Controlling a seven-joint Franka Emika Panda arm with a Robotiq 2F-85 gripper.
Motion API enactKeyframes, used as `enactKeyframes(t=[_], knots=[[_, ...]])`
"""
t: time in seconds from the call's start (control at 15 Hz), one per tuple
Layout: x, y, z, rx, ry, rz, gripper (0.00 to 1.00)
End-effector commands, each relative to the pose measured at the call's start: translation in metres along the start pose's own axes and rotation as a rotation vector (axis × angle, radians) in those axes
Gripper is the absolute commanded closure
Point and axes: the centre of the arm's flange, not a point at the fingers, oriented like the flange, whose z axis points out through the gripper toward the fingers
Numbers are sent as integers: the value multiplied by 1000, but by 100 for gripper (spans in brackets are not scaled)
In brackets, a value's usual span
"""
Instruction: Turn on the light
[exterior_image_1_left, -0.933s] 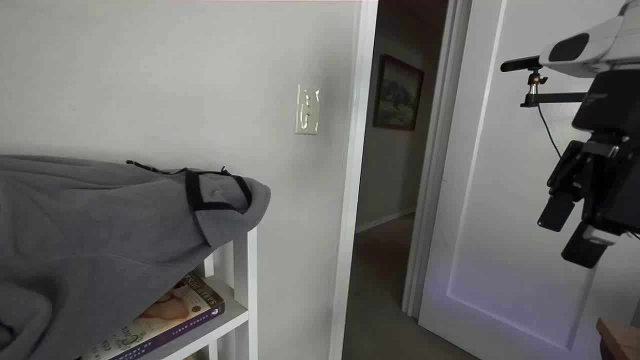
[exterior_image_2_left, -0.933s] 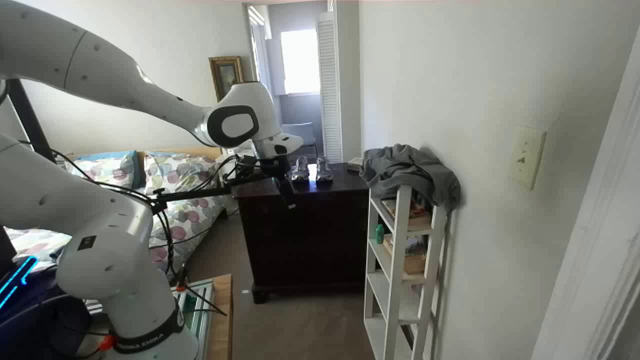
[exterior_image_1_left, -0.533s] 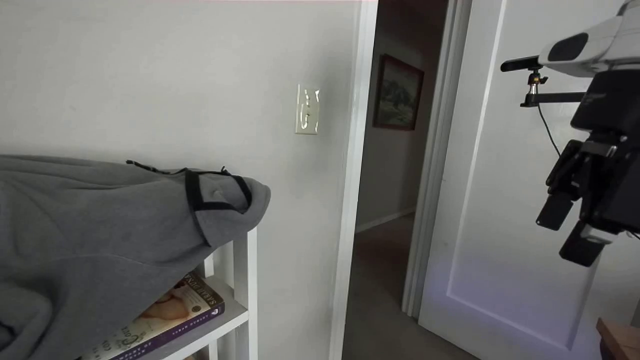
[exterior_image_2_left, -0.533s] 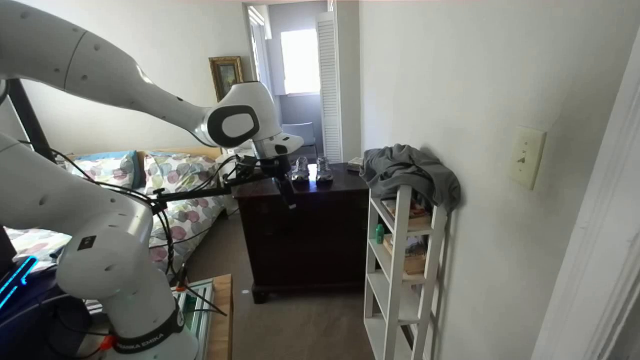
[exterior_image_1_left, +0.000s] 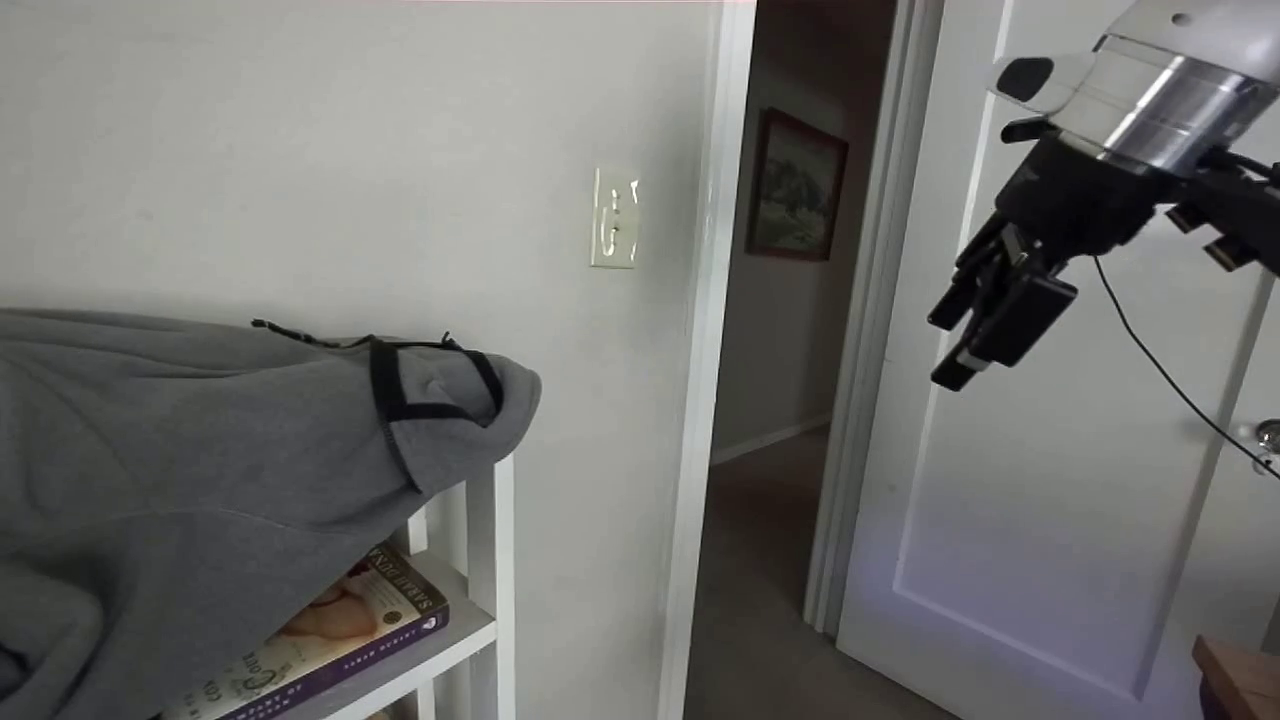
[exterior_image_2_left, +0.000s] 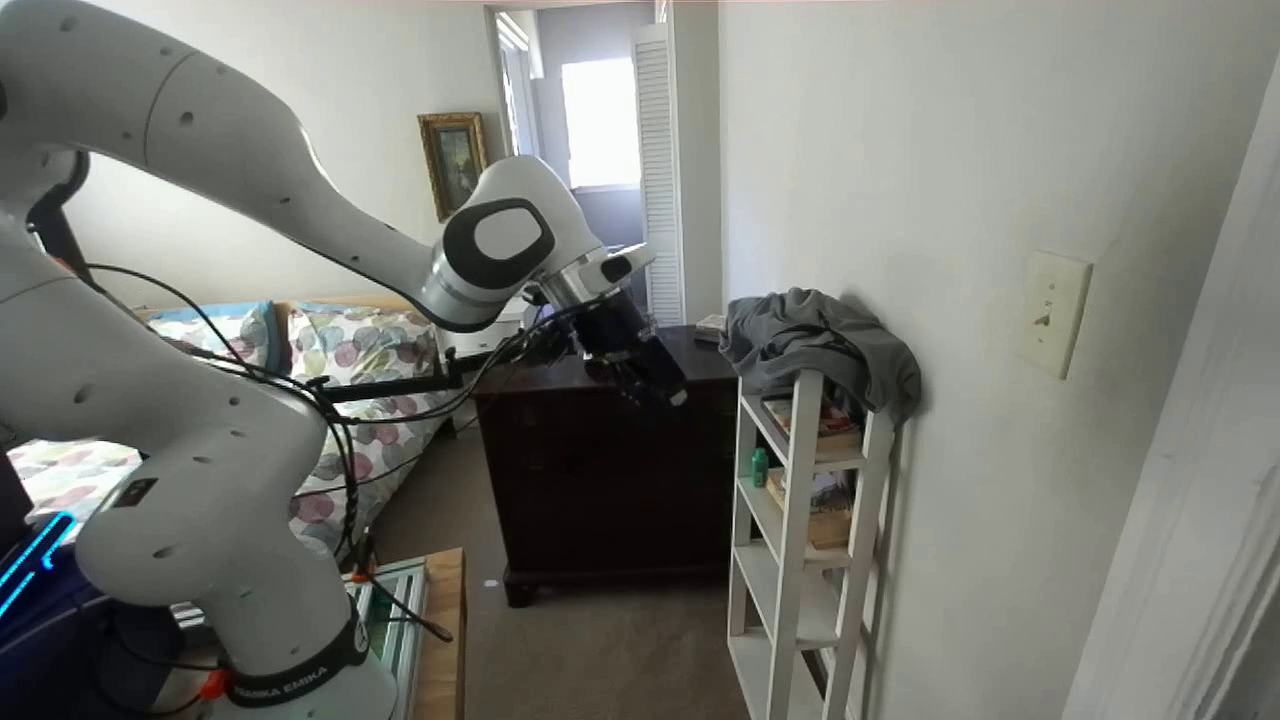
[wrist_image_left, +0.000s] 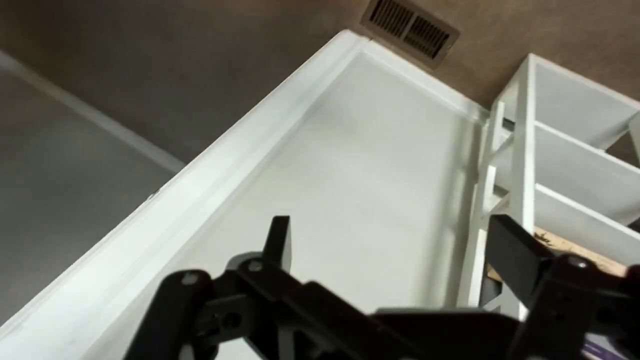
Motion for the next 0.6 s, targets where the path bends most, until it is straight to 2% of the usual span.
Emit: enactKeyframes(t=[0.0,0.33,0.53], knots=[[36,21,23,-98,138,-112,0],[69,34,38,-208,304,-334,0],[86,35,44,-316,388,-432,0]])
